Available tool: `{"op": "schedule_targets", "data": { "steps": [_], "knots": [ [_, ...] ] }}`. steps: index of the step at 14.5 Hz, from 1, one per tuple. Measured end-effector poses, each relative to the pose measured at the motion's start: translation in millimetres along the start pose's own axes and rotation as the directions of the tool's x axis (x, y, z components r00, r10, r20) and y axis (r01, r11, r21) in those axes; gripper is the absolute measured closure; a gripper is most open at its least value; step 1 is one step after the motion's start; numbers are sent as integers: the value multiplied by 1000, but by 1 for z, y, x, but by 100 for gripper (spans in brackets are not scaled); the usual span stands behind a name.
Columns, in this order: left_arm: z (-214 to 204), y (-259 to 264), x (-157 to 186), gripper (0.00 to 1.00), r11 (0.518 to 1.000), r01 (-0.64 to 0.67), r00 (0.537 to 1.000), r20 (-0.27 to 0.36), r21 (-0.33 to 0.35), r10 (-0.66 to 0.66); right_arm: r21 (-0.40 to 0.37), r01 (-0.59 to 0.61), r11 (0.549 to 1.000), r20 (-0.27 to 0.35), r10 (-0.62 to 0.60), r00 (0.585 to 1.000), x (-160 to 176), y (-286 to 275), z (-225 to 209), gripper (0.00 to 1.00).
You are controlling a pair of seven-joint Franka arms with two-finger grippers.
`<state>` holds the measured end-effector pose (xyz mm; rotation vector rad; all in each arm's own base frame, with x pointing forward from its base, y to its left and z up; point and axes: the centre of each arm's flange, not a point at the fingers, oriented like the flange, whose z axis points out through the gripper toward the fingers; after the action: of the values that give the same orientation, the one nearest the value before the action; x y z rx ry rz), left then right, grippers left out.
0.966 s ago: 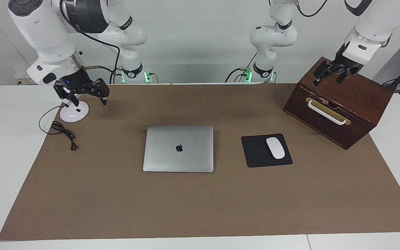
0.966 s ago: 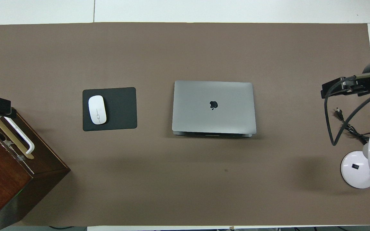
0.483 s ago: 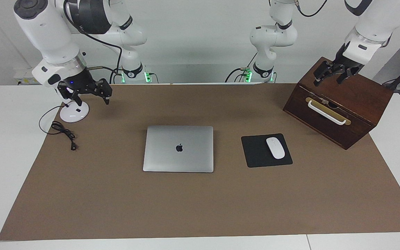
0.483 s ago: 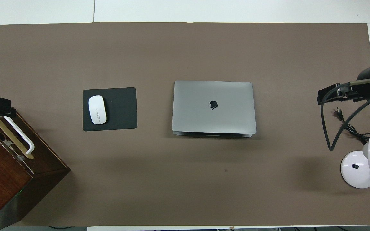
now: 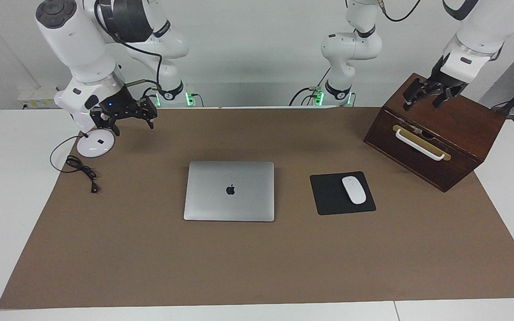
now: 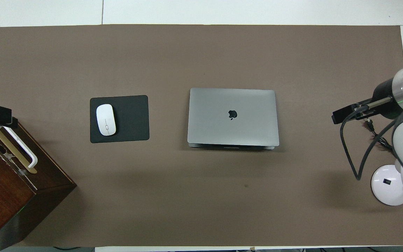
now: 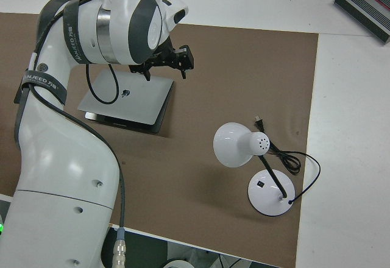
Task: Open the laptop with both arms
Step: 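Move the right gripper toward the near corner of the silver laptop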
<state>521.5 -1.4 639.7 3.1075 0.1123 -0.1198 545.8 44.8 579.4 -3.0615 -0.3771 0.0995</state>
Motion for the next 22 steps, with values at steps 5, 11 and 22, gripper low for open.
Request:
{"op": "schedule_targets", "data": {
  "steps": [5, 11, 22],
  "knots": [
    [0, 0, 0, 0, 1000, 0, 1000, 0, 0, 0, 11, 75, 997, -14, -74, 997, -3, -18, 13, 0],
    [2, 0, 0, 0, 1000, 1, 1000, 5, 0, -1, 12, 230, 973, 15, -230, 973, -9, -69, 28, 0],
    [5, 3, 0, 0, 1000, -6, 1000, 11, 2, 6, -89, 468, 879, 41, -467, 884, -40, -172, 113, 0]
  ]
}}
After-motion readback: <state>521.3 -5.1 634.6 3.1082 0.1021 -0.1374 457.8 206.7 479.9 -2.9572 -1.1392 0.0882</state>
